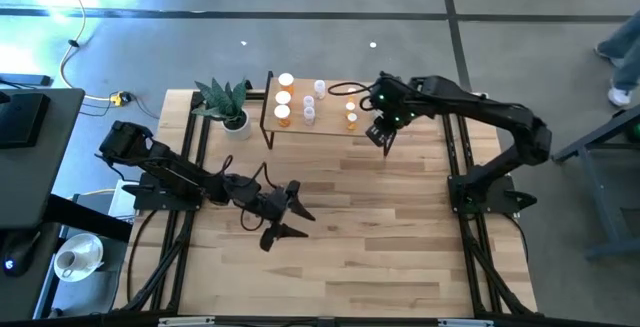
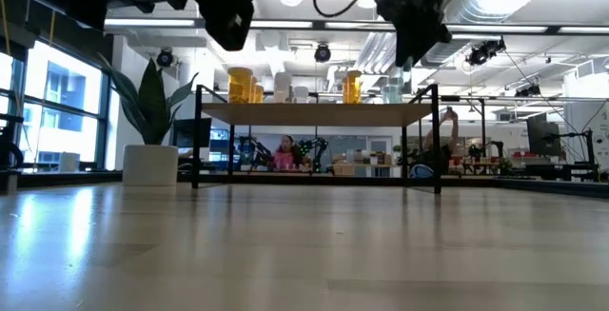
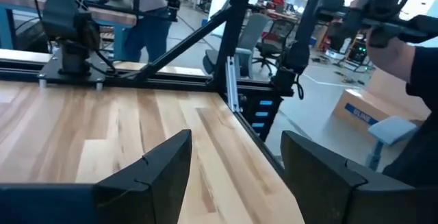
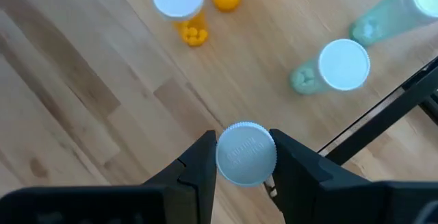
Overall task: Pick and place medicine bottles onto shelf by color
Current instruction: Put the green pill bottle aligned with the other green pill bottles on the shelf
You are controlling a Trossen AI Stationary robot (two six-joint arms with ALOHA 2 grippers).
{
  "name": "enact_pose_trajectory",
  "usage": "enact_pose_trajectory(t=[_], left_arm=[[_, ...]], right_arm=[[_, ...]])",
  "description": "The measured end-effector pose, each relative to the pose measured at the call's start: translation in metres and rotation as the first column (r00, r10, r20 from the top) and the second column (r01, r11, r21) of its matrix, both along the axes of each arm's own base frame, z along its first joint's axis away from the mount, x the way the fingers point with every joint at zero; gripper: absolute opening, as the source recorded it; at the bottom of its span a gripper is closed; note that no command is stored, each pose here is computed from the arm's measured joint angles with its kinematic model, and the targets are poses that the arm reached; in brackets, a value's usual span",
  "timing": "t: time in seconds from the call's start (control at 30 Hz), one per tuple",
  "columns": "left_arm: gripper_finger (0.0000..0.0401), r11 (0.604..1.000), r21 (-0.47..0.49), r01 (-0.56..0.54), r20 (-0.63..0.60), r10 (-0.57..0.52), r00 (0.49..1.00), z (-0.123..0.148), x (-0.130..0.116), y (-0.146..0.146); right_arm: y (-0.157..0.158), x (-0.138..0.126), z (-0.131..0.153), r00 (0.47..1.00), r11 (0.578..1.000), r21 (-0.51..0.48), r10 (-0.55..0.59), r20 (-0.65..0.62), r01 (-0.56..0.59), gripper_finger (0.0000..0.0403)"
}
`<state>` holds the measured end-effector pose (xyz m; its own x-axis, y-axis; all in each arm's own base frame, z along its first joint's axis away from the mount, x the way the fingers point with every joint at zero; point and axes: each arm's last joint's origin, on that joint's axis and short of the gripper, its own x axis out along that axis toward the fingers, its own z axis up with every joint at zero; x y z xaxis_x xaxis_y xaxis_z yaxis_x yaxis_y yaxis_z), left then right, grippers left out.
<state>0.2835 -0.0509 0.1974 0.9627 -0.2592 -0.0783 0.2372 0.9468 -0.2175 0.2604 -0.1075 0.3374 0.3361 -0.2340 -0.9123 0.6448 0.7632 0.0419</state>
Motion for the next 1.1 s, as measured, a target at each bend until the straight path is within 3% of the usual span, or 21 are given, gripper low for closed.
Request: enact_pose_trajectory(t=[0.63, 1.1], left_arm=[[0.0214, 1.0, 0.008, -0.017, 0.001, 0.017, 1.0, 0.0, 0.0, 0.001], [0.0214, 1.0, 0.009, -0.017, -0.006, 0.017, 1.0, -0.001, 0.0, 0.001]], right_arm=[[-0.022, 0.002, -0.013, 0.999, 0.995, 0.094, -0.039, -0.018, 0.041, 0.0106], [-0.025, 0.007, -0.017, 0.999, 0.995, 0.09, -0.041, -0.02, 0.043, 0.0108]])
